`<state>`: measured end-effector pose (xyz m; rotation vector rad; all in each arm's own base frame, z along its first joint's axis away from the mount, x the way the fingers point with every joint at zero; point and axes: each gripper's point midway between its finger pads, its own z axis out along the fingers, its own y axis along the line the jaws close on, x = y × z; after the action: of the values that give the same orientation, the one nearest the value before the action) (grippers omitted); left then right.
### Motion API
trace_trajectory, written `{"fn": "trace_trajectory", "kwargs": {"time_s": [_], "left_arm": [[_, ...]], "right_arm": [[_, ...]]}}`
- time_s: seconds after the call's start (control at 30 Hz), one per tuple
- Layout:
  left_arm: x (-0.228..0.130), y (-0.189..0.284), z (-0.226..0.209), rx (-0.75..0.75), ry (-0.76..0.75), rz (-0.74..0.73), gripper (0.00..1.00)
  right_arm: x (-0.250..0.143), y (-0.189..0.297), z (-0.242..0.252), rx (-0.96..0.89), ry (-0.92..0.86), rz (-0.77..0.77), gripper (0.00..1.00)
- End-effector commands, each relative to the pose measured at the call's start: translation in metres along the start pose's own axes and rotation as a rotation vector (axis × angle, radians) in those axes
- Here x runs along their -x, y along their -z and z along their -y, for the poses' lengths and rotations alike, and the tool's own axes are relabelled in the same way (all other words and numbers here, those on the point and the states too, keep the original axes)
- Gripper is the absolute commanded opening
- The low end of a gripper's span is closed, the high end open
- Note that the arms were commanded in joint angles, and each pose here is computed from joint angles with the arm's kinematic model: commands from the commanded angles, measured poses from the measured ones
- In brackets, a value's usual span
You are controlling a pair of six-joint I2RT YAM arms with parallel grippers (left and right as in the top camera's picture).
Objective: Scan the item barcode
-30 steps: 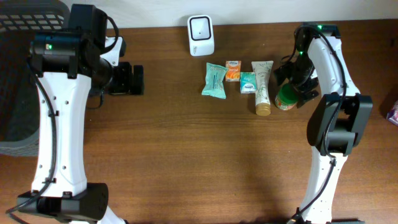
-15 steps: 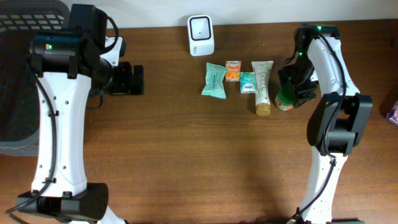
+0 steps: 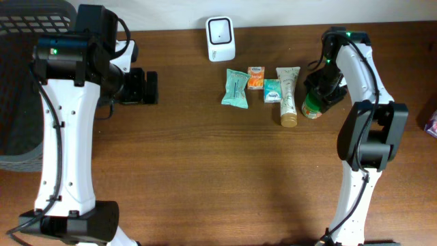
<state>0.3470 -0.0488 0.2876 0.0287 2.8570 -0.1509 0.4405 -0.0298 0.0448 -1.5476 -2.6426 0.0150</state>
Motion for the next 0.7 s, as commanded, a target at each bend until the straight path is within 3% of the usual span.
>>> {"fn": "trace_trajectory", "kwargs": {"time_s": [0.0, 0.03, 0.1, 0.2, 0.3, 0.43, 0.47, 0.5, 0.67], "left_arm": [[0.000, 0.001, 0.000, -0.001, -0.016, 0.002, 0.99], [0.000, 0.001, 0.000, -0.001, -0.016, 0.003, 0.99], [0.000, 0.001, 0.000, -0.001, -0.016, 0.002, 0.99], [0.000, 0.001, 0.000, -0.001, -0.016, 0.002, 0.99], [0.000, 0.001, 0.000, -0.001, -0.016, 0.003, 0.99], [0.000, 0.001, 0.000, -0.001, -0.016, 0.002, 0.99], [0.000, 0.001, 0.000, -0.001, -0.016, 0.003, 0.99], [0.000, 0.001, 0.000, -0.001, -0.016, 0.002, 0.99], [0.000, 0.001, 0.000, -0.001, -0.016, 0.002, 0.99]], "right_arm": [[0.002, 0.001, -0.001, 0.006, 0.184, 0.004, 0.59], [0.003, 0.003, -0.003, 0.013, 0.241, 0.011, 0.58], [0.008, 0.012, -0.011, 0.040, 0.442, 0.042, 0.44], [0.003, 0.021, -0.020, 0.053, 0.861, 0.064, 0.51], [-0.008, 0.020, -0.018, 0.025, 1.088, 0.049, 0.54], [-0.002, 0.020, -0.018, -0.009, 1.099, 0.080, 0.63], [-0.002, 0.020, -0.019, -0.006, 1.097, 0.083, 0.76], [-0.001, 0.020, -0.020, -0.004, 1.090, 0.084, 0.95], [-0.001, 0.020, -0.021, 0.007, 0.992, 0.088, 0.99]]}}
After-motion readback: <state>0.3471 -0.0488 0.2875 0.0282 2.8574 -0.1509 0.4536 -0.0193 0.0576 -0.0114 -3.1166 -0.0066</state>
